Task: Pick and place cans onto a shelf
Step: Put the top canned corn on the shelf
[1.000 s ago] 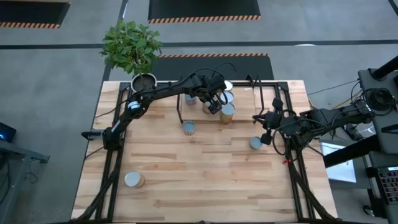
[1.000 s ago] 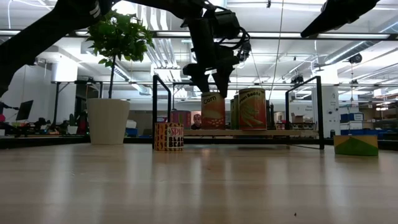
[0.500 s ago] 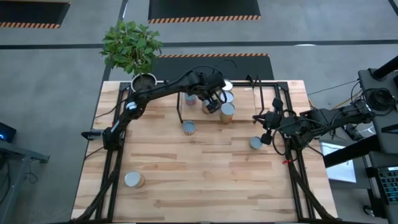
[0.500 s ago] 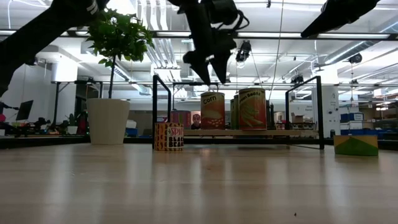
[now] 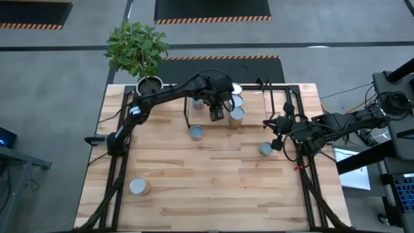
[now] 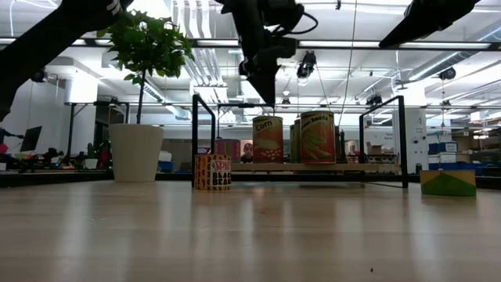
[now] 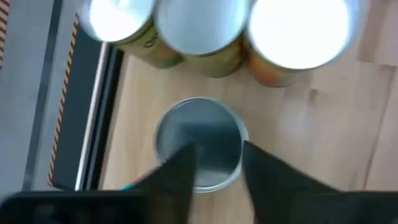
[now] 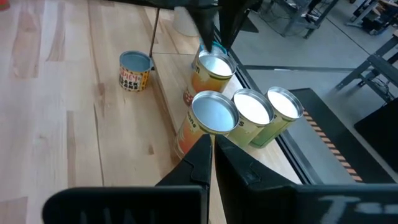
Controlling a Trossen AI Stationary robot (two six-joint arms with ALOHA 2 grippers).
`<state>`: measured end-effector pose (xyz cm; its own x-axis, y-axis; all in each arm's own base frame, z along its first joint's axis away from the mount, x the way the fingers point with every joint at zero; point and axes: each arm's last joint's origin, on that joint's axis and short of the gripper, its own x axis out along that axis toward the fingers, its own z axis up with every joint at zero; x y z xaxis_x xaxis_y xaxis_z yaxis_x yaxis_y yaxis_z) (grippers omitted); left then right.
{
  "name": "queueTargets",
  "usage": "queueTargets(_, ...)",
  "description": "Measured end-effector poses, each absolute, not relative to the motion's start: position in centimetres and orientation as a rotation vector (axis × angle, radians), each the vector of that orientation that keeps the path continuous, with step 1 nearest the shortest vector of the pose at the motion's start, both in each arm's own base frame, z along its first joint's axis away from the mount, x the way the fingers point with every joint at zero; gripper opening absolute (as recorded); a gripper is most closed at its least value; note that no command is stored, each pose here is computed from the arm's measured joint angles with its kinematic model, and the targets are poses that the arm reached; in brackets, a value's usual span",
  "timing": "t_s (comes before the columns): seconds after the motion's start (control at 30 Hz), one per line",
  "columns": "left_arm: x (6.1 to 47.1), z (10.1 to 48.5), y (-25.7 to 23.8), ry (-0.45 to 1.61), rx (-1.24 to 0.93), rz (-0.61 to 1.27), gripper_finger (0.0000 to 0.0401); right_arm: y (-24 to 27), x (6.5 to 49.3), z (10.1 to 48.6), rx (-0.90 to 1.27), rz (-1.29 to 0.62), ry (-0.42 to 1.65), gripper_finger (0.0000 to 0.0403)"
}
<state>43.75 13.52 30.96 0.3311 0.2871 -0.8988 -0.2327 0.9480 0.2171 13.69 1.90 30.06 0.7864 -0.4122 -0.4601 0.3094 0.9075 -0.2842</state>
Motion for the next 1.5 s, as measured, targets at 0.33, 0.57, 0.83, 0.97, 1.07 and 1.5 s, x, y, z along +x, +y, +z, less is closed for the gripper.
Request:
queueTargets(0.33, 43.9, 27.8, 14.9, 1.225, 0.027, 0.35, 0.0028, 1.9, 13.7, 30.0, -0.198, -0.392, 0.54, 0.0009)
queueTargets(0.57, 44.6, 26.6, 15.5, 1.151, 0.032, 0.37, 0.0003, 1.9, 13.7, 30.0, -0.199, -0.392, 0.54, 0.0009)
queueTargets(0.83, 44.6, 26.8, 16.7, 1.104, -0.005, 0.414, 0.0, 1.9, 13.7, 30.0, -0.2, -0.391, 0.541, 0.0009)
queueTargets(0.97, 44.5, 27.0, 17.2, 1.095, -0.019, 0.429, 0.0, 1.9, 13.7, 30.0, -0.201, -0.391, 0.541, 0.0009)
queueTargets(1.07, 44.5, 27.0, 17.2, 1.094, -0.019, 0.43, 0.0, 1.9, 13.7, 30.0, -0.201, -0.391, 0.541, 0.0009)
queueTargets(1.5, 44.6, 27.0, 16.8, 1.087, -0.038, 0.436, 0.0, 1.9, 13.7, 30.0, -0.201, -0.391, 0.541, 0.0009)
